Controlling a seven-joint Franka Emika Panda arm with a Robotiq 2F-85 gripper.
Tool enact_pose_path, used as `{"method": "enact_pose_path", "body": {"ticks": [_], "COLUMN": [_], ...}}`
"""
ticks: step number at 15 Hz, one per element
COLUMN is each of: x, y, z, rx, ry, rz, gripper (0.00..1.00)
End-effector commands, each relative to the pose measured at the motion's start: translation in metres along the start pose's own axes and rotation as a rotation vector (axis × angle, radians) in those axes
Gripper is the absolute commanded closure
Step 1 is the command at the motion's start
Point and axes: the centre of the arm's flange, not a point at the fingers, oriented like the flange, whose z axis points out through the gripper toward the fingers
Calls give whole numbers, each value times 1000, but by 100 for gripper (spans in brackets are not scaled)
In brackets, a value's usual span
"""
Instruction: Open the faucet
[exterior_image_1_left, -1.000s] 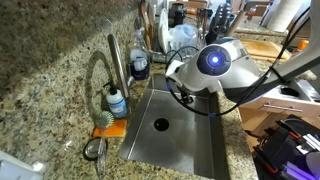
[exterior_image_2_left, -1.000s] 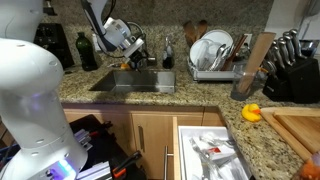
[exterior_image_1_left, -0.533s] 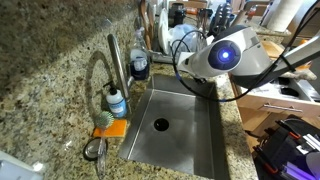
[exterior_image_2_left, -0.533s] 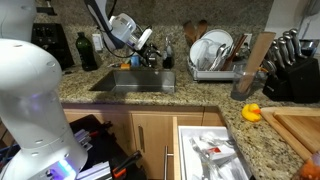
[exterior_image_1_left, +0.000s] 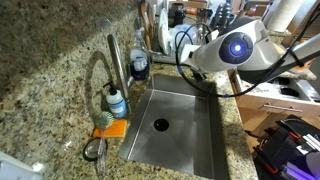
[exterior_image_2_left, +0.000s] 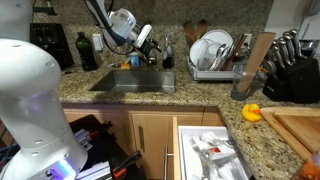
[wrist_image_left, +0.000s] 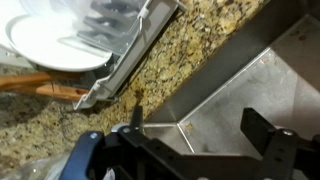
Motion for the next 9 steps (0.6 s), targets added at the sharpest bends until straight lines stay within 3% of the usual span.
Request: {"method": "enact_pose_path", "body": {"ticks": [1,5,9], "x": [45,63,5], "y": [-3,-9,-12], "z": [13,11,16], "rx": [-41,-95,-228], "ry": [144,278,366], "rz": [-135,-295,-453], "gripper": [0,0,0]}}
